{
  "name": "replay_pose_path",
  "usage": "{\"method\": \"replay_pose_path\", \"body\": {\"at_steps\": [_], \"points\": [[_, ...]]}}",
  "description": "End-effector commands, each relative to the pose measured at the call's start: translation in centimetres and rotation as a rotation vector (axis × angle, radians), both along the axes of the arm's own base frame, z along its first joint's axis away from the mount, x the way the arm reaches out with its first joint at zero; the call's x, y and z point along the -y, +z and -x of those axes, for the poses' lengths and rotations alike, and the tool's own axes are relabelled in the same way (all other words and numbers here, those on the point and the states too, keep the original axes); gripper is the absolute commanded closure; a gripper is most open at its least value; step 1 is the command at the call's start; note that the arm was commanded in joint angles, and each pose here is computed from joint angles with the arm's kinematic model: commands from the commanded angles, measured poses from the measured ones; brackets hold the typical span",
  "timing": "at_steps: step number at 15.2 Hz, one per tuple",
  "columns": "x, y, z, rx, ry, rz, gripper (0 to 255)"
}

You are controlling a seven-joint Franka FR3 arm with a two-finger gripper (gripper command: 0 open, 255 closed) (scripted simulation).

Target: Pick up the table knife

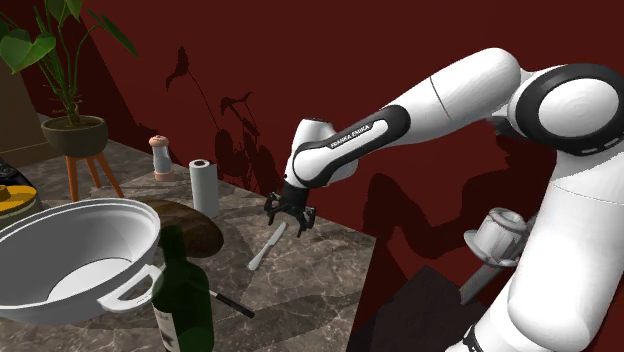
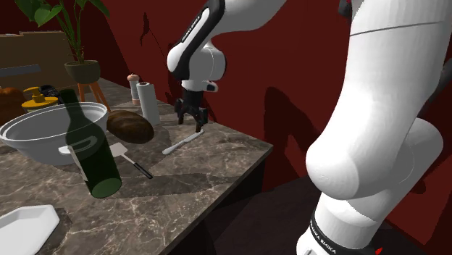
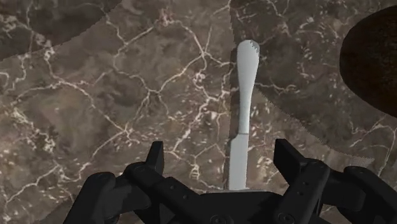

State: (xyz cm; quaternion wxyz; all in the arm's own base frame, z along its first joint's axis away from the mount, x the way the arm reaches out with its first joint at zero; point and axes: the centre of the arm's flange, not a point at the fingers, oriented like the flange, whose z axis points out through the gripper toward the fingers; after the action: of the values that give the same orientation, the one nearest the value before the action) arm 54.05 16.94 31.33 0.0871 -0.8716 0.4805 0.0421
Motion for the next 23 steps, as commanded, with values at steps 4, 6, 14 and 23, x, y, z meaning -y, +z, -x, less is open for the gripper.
{"method": "replay_pose_path", "body": {"at_steps": [4, 6, 14, 23], "points": [[-1.3, -4.5, -4.5, -0.022, -0.153, -0.045, 0], [-1.3, -5.5, -4.5, -0.022, -0.153, -0.045, 0], [-1.3, -8.5, -4.5, -0.022, -0.153, -0.045, 0], [-1.2, -8.4, -4.6, -0.022, -0.153, -0.045, 255]]}}
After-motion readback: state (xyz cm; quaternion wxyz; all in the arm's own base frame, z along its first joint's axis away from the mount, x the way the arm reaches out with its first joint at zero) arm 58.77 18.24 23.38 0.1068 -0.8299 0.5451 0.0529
